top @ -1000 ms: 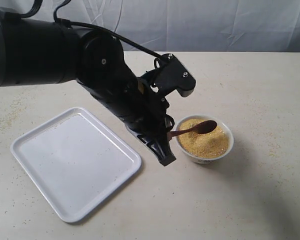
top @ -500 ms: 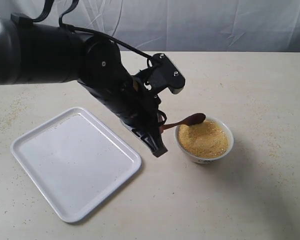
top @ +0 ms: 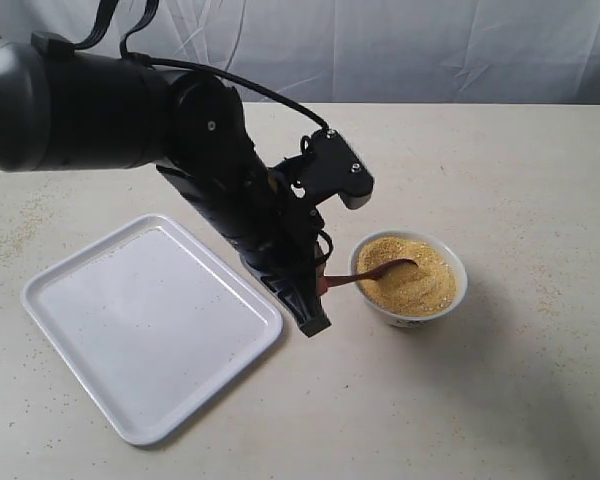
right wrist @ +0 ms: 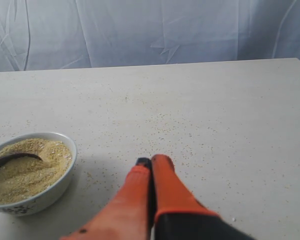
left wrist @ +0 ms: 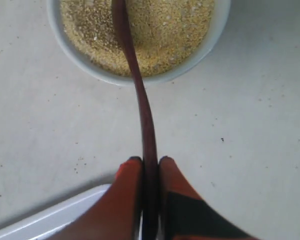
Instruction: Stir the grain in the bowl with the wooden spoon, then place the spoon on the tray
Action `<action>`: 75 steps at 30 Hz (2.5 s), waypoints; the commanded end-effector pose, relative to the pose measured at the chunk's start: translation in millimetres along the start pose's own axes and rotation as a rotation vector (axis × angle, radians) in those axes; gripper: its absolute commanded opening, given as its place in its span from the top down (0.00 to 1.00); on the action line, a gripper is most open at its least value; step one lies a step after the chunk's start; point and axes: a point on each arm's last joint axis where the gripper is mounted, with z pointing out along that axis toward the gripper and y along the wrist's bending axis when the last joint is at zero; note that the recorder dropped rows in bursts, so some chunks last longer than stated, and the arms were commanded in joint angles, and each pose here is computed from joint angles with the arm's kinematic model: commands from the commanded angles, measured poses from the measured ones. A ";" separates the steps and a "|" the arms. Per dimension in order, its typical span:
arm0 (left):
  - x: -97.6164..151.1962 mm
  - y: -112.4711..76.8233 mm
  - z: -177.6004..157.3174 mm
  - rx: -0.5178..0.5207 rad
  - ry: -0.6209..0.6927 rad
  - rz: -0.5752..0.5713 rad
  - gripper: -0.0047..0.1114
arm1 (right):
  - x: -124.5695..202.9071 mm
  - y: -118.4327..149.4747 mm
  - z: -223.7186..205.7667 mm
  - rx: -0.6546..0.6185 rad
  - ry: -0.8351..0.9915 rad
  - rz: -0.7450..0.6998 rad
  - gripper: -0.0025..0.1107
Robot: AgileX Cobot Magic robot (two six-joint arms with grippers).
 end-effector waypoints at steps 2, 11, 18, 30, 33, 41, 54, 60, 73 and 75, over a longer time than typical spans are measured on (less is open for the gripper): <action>-0.7 -4.5 -0.1 0.051 0.000 0.000 0.96 | -0.5 0.2 -0.2 -0.004 -0.011 -0.003 0.98; -5.0 -7.7 -22.3 0.030 -0.047 0.019 0.96 | -0.5 0.2 -0.2 -0.004 -0.011 -0.003 0.98; -7.2 -6.5 -29.3 -0.003 -0.073 0.039 0.96 | -0.3 0.2 -0.2 -0.004 -0.009 -0.003 0.98; -6.7 3.9 -9.9 -0.066 -0.061 0.075 0.96 | -0.3 0.2 -0.2 -0.004 -0.009 -0.003 0.98; -4.6 5.9 0.6 -0.063 -0.041 0.074 0.96 | -0.3 0.2 -0.2 -0.004 -0.009 -0.003 0.98; -2.2 6.2 10.3 -0.042 -0.020 0.057 0.96 | -0.5 0.2 -0.2 -0.003 -0.011 -0.003 0.98; 1.5 1.4 8.9 0.008 0.021 0.056 0.96 | -0.3 0.2 -0.2 -0.004 -0.009 -0.003 0.98; -0.6 -2.3 5.3 0.016 0.009 0.066 0.96 | -0.3 0.2 -0.2 -0.004 -0.009 -0.003 0.98; -4.8 -4.0 -2.1 -0.063 0.000 0.142 0.96 | -0.5 0.2 -0.2 -0.004 -0.011 -0.003 0.98; -4.2 -1.5 -2.6 -0.090 0.012 0.147 0.96 | -0.5 0.2 -0.2 -0.004 -0.011 -0.003 0.98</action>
